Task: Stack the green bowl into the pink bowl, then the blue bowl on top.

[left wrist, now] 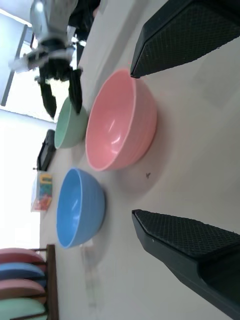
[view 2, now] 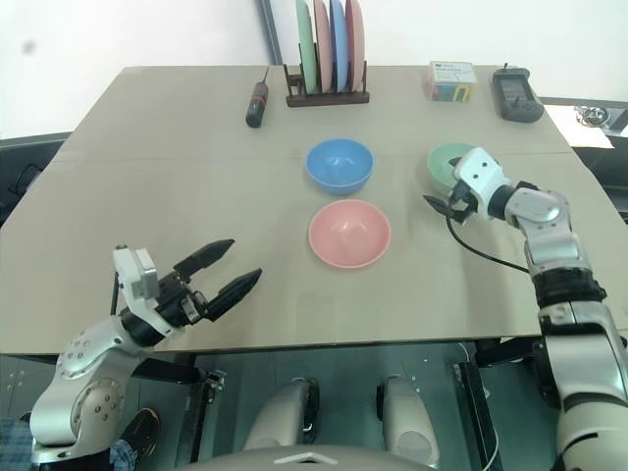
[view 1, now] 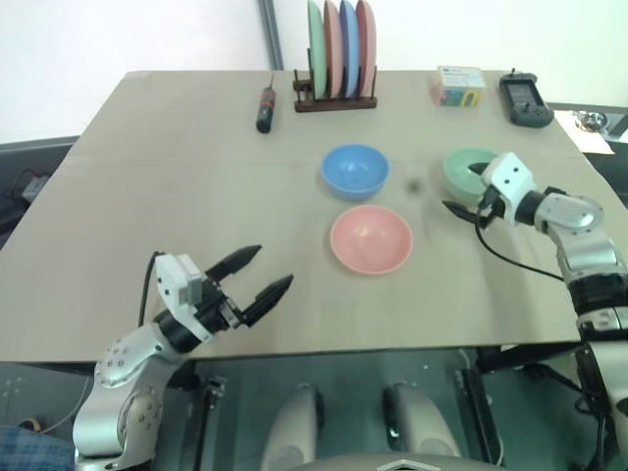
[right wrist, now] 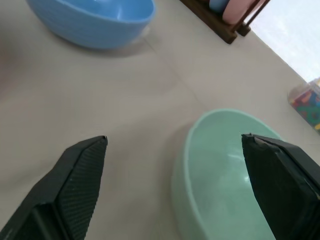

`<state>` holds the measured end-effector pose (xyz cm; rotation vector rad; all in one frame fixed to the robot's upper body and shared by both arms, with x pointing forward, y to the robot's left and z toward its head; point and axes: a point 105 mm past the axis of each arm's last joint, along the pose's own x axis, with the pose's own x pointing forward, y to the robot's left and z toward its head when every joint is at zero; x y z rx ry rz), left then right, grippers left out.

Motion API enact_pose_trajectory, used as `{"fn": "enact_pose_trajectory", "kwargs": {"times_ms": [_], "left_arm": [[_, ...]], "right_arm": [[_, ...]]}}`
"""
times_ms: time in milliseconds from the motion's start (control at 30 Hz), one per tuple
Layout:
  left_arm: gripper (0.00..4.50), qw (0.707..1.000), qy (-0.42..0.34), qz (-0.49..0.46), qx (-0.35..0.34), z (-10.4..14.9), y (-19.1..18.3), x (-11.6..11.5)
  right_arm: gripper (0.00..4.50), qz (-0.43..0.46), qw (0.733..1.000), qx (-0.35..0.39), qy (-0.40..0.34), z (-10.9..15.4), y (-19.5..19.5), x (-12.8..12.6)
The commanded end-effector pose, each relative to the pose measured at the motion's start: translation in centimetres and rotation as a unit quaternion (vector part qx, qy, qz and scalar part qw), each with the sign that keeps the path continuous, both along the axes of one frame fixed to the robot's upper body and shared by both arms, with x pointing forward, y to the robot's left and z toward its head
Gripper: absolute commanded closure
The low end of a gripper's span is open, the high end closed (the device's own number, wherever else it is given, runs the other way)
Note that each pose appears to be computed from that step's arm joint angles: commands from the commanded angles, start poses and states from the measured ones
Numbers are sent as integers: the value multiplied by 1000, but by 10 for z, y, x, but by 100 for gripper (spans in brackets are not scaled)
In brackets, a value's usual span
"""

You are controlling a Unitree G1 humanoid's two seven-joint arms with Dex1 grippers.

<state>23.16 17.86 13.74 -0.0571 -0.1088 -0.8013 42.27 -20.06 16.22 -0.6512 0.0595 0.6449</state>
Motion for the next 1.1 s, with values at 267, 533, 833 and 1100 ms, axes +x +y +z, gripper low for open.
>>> {"fn": "enact_pose_trajectory", "kwargs": {"times_ms": [267, 533, 833, 1100], "left_arm": [[3, 996, -61, -50, -30, 25, -20, -18], [3, 995, -57, -58, -55, 25, -27, -20], [0, 994, -60, -68, -59, 26, -33, -16], [0, 994, -62, -69, -57, 25, -32, -14]], "right_arm": [[0, 0, 993, -43, 106, -19, 8, 17], [0, 2, 995, -68, 78, -10, 8, 21], [338, -5, 995, -75, 72, -5, 3, 22], [444, 22, 995, -74, 71, -2, 8, 19]]}}
